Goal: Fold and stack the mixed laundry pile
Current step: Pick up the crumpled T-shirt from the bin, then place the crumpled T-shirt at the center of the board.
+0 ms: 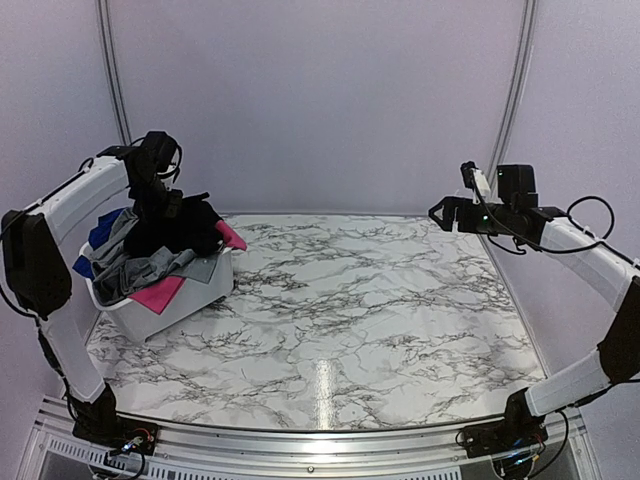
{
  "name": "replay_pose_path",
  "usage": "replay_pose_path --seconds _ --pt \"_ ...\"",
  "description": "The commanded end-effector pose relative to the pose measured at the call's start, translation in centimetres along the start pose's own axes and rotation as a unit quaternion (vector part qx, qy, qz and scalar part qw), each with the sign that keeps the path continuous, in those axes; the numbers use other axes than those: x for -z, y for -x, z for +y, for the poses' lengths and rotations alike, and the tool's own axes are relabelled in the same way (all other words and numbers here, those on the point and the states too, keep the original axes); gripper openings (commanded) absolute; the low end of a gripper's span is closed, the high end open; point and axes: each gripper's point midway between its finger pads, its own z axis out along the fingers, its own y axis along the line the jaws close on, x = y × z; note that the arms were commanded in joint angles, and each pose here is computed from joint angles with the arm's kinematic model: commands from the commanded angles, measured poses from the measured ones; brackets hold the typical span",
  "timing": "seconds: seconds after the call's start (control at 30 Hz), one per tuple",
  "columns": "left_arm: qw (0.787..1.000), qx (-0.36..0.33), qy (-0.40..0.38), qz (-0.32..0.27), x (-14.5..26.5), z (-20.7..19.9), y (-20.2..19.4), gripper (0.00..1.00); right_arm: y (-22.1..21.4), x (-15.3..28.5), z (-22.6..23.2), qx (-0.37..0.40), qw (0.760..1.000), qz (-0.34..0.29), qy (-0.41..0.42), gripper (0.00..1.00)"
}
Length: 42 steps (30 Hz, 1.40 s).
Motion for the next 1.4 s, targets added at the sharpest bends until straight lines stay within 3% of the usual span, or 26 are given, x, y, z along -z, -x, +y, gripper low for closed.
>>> replay_pose_path --seconds 0.0,0.17,0.4,0.57,0.73,0.83,0.97,1.2,1.37 --pt "0.999 0.011 -0.002 -0.051 3.8 0.7 3.1 0.00 2.9 0.7 0.3 0.013 0.999 -0.035 0.006 0.99" --pt "0.981 0.060 -0.065 -0.173 11.8 0.5 8.9 0.00 3.5 1.0 0.6 0.011 0.999 -0.042 0.012 0.98" --pt "0.916 0.132 -0.187 -0.329 22.5 -0.6 15.6 0.00 4.6 1.5 1.6 0.010 0.998 -0.056 0.035 0.99" --pt "0.840 0.149 -0.321 -0.412 30.2 -4.3 19.3 0.00 5.2 1.9 2.1 0.009 0.997 -0.068 0.047 0.99" --pt "0.757 0.147 -0.435 -0.465 37.0 -9.3 20.6 0.00 5.6 2.4 2.4 0.008 0.996 -0.078 0.051 0.98" --pt "0.721 0.133 -0.495 -0.467 39.4 -13.5 20.5 0.00 5.8 2.7 2.5 0.008 0.995 -0.083 0.050 0.98" --pt "0.703 0.101 -0.556 -0.432 39.6 -21.0 19.2 0.00 5.9 3.2 2.4 0.008 0.995 -0.089 0.046 0.99" --pt "0.698 0.050 -0.621 -0.353 37.1 -31.0 15.5 0.00 5.6 4.7 0.9 0.003 0.995 -0.097 0.007 0.99" --pt "0.722 0.014 -0.642 -0.259 31.4 -37.0 11.5 0.00 4.6 5.8 -1.2 -0.002 0.994 -0.099 -0.047 0.98"
